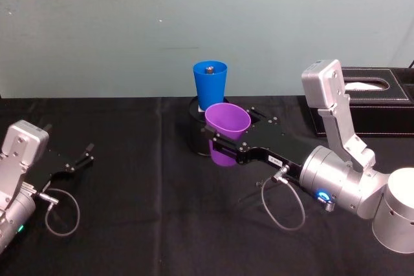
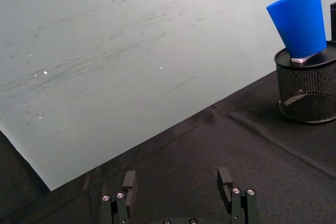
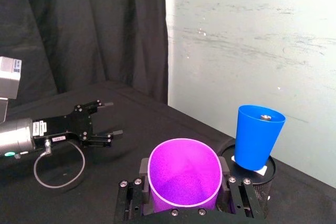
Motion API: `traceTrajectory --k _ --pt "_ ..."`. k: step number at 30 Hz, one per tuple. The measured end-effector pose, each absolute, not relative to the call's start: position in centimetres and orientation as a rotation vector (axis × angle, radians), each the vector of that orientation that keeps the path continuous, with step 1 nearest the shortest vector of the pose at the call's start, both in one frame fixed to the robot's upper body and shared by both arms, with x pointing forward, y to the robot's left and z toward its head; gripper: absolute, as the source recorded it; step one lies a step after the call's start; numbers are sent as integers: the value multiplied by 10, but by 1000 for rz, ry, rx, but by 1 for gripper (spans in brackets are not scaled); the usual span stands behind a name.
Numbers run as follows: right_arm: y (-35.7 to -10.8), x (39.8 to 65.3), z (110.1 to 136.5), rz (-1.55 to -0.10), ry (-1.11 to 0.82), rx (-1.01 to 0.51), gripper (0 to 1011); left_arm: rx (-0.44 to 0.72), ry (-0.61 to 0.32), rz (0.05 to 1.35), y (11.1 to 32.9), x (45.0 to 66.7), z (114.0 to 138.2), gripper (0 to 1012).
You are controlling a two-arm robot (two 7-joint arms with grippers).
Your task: Pick up one cup with a gripper and tap it against the other cup.
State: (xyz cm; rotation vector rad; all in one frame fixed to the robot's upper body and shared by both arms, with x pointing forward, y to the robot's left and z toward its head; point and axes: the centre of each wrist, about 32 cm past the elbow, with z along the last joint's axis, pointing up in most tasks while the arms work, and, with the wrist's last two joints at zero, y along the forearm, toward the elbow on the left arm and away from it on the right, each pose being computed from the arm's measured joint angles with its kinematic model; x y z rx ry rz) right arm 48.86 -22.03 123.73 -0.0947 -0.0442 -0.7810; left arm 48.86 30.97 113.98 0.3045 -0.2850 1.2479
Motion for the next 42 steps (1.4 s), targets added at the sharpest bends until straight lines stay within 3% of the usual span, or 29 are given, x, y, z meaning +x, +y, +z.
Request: traceTrajectory --k 42 --pt "-220 489 1237 -781 -44 -95 728 304 -285 1248 310 489 1140 1000"
